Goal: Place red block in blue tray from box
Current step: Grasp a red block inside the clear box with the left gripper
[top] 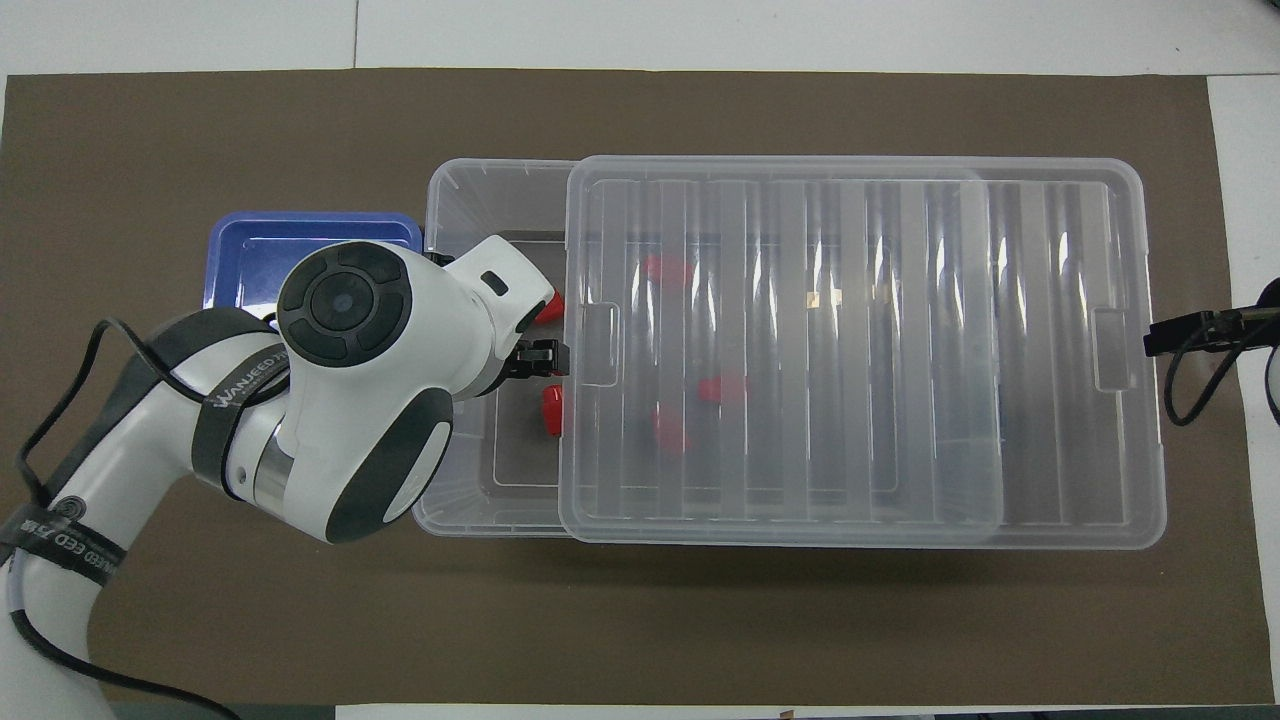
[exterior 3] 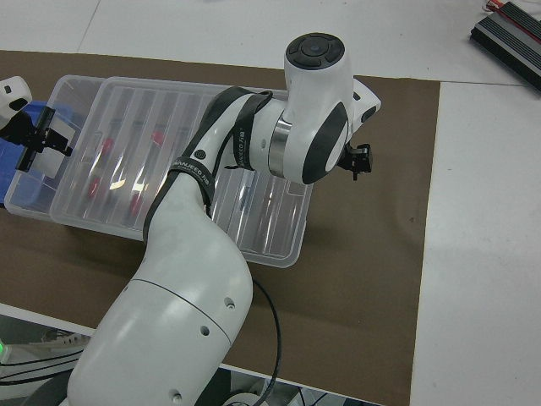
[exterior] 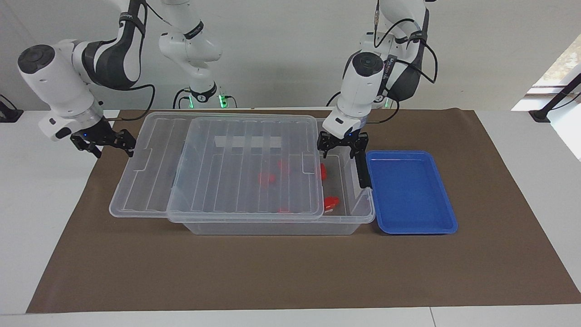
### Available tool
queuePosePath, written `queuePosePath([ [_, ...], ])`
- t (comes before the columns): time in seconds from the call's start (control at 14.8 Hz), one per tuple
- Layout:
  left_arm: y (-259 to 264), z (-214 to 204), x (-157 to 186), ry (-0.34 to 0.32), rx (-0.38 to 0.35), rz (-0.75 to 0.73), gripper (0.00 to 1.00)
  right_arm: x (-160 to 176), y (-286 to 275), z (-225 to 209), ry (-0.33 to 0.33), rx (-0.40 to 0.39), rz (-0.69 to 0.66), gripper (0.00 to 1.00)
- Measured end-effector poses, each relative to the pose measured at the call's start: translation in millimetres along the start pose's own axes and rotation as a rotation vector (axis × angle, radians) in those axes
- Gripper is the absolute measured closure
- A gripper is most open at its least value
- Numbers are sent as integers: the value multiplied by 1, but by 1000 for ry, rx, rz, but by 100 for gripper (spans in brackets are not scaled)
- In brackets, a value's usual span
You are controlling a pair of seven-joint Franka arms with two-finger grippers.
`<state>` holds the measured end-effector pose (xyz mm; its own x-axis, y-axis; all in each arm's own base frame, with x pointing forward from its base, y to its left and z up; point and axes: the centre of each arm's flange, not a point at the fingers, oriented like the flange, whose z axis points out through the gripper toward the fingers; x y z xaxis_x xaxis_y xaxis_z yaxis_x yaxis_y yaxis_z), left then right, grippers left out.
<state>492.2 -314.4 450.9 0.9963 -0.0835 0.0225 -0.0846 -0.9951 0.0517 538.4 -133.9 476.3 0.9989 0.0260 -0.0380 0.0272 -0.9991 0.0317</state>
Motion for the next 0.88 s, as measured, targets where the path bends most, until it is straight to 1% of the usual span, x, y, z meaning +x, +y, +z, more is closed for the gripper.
queuePosePath([
  [0.41, -1, 5, -1, -8, 5, -1, 7, -1, -6, 13, -10, 4, -5, 0],
  [0.88, -2, 17, -2, 16, -8, -1, 7, 0, 3, 12, 24, -6, -83, 0],
])
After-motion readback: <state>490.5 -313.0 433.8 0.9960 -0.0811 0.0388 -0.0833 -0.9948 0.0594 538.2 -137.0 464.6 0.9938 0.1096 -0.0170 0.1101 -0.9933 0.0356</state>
